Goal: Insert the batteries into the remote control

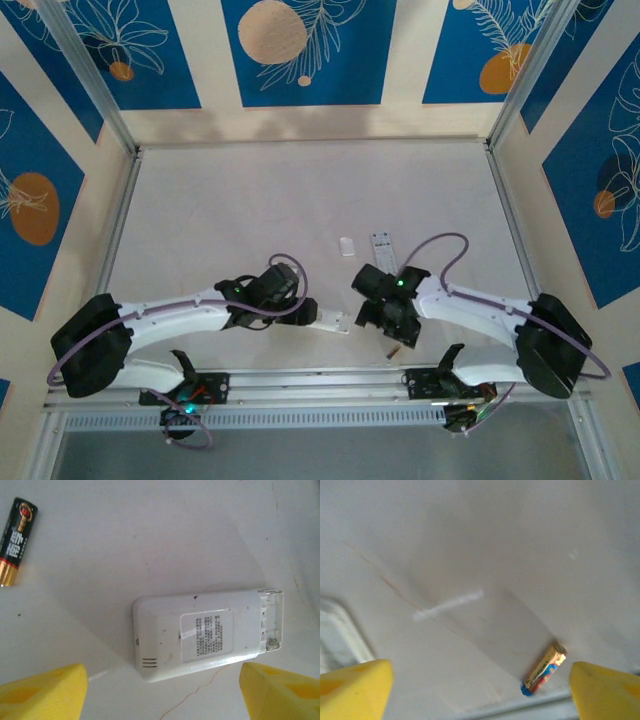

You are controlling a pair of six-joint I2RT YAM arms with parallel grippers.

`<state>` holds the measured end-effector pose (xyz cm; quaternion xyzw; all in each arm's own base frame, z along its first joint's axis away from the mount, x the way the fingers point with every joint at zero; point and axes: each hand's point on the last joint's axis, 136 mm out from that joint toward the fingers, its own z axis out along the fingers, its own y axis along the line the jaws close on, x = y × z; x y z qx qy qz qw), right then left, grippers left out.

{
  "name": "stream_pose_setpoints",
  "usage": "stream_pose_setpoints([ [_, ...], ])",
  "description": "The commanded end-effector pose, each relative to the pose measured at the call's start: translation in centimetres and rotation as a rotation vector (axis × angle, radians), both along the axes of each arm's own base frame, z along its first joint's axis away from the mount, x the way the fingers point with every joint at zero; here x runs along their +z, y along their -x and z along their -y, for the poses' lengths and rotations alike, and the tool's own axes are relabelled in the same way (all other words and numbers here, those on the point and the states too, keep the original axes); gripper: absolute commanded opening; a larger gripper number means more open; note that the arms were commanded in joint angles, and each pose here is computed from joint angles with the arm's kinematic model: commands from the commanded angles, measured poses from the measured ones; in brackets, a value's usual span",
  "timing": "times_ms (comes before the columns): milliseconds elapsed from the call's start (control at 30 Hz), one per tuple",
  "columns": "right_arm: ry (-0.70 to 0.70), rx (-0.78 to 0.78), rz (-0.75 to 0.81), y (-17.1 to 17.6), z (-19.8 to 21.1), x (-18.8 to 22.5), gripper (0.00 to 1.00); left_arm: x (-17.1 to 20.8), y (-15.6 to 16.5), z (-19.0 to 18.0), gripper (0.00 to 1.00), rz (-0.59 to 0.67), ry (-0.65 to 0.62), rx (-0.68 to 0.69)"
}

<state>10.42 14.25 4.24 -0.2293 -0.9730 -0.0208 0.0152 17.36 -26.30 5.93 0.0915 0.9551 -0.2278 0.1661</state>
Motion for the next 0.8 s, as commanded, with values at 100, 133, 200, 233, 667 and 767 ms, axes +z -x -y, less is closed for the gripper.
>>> stream_pose_setpoints([
  [100, -0.091, -0.291, -0.244, 6.5, 2.4, -3.3, 0.93, 0.3, -0.6, 0.1, 0.86, 0.023, 0.009, -0.005],
  [133, -0.126, -0.310, -0.247, 6.6, 2.1, -4.1, 0.90, 0.2, -0.6, 0.1, 0.86, 0.022, 0.007, -0.006],
  [200, -0.144, -0.351, -0.248, 6.6, 2.0, -5.1, 0.85, 0.1, -0.5, -0.2, 0.87, 0.024, 0.005, -0.002],
  [233, -0.145, -0.352, -0.233, 6.3, 2.0, -5.4, 0.82, 0.1, -0.5, -0.3, 0.87, 0.024, 0.006, -0.001],
  [667, -0.100, -0.291, -0.156, 4.5, 2.8, -5.5, 0.28, -0.1, -0.8, -0.3, 0.89, 0.016, 0.011, 0.009],
  [767, -0.088, -0.254, -0.120, 3.8, 3.0, -5.1, 0.24, -0.2, -0.8, -0.3, 0.89, 0.013, 0.014, 0.010],
])
